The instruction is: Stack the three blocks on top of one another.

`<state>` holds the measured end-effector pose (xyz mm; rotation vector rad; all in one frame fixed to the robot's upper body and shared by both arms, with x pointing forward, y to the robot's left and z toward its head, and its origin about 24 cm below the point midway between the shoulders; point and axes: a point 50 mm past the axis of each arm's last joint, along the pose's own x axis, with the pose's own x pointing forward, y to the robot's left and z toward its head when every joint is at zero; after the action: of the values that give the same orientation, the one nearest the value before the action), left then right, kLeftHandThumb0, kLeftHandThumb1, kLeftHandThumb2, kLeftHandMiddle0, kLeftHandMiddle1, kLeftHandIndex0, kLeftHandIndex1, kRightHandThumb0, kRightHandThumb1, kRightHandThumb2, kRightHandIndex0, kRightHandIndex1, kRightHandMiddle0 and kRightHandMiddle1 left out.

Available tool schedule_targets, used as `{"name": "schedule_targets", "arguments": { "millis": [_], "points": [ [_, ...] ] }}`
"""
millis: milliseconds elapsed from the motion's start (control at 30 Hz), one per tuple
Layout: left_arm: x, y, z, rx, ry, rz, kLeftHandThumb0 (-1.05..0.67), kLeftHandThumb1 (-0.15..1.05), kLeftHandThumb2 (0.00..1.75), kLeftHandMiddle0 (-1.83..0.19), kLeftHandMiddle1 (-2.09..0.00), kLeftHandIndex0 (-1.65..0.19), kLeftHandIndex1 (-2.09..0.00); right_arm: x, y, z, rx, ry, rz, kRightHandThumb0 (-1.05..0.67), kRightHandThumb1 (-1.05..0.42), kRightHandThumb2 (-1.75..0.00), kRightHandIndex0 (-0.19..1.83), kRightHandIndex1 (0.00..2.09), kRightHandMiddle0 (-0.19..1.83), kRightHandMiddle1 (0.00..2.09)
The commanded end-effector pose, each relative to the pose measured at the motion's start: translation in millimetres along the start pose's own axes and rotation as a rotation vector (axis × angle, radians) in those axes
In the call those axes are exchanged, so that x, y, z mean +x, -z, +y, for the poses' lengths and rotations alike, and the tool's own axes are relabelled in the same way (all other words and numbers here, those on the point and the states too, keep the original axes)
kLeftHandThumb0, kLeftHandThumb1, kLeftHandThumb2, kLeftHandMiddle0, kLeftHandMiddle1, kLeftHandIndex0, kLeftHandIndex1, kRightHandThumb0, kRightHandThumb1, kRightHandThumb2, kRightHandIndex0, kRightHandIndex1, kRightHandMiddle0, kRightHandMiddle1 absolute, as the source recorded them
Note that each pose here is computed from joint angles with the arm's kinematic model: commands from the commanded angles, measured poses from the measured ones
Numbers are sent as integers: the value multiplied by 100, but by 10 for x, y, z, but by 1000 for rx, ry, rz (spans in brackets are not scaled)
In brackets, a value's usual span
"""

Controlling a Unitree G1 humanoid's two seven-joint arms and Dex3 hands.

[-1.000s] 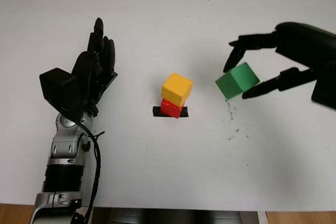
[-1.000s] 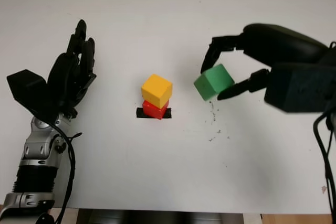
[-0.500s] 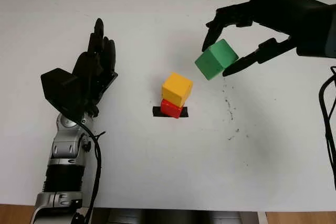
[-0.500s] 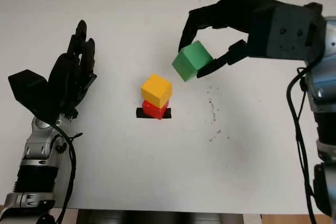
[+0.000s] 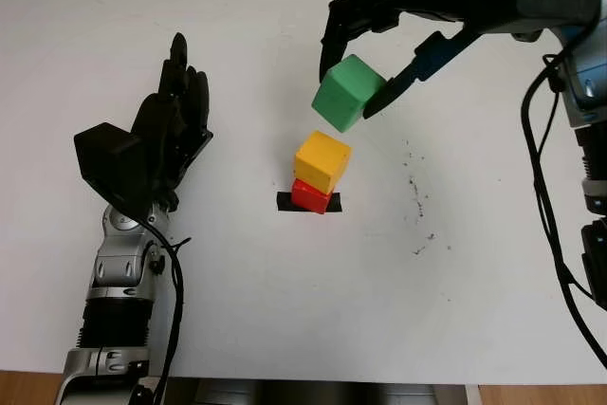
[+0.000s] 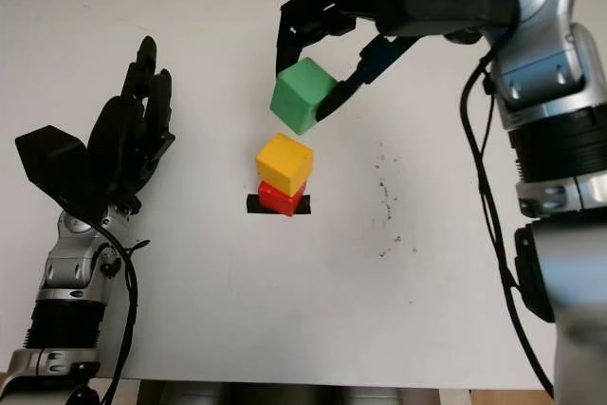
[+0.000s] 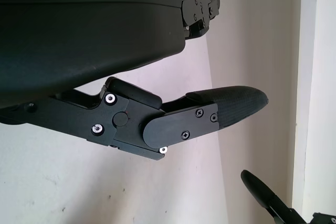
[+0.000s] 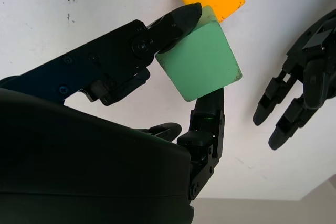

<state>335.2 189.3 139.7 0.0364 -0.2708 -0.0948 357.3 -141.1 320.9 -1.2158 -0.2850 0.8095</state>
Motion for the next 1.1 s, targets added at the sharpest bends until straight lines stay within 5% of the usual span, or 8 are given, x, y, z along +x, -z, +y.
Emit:
{"name": "schedule_targets", "arguments": {
  "millis": [0, 1067],
  "points": [
    [-5, -48, 8, 6, -3, -21, -78, 105, 64, 16, -6, 17, -6, 8, -86, -69, -34, 4, -17, -45, -89, -6, 41, 6, 53, 147],
    [-18, -43, -27, 7, -9, -18, -77, 105, 64, 15, -6, 17, -6, 87, -77, 70, 16, -131, -82, -49, -91, -5, 42, 6, 54, 148]
  ]
}}
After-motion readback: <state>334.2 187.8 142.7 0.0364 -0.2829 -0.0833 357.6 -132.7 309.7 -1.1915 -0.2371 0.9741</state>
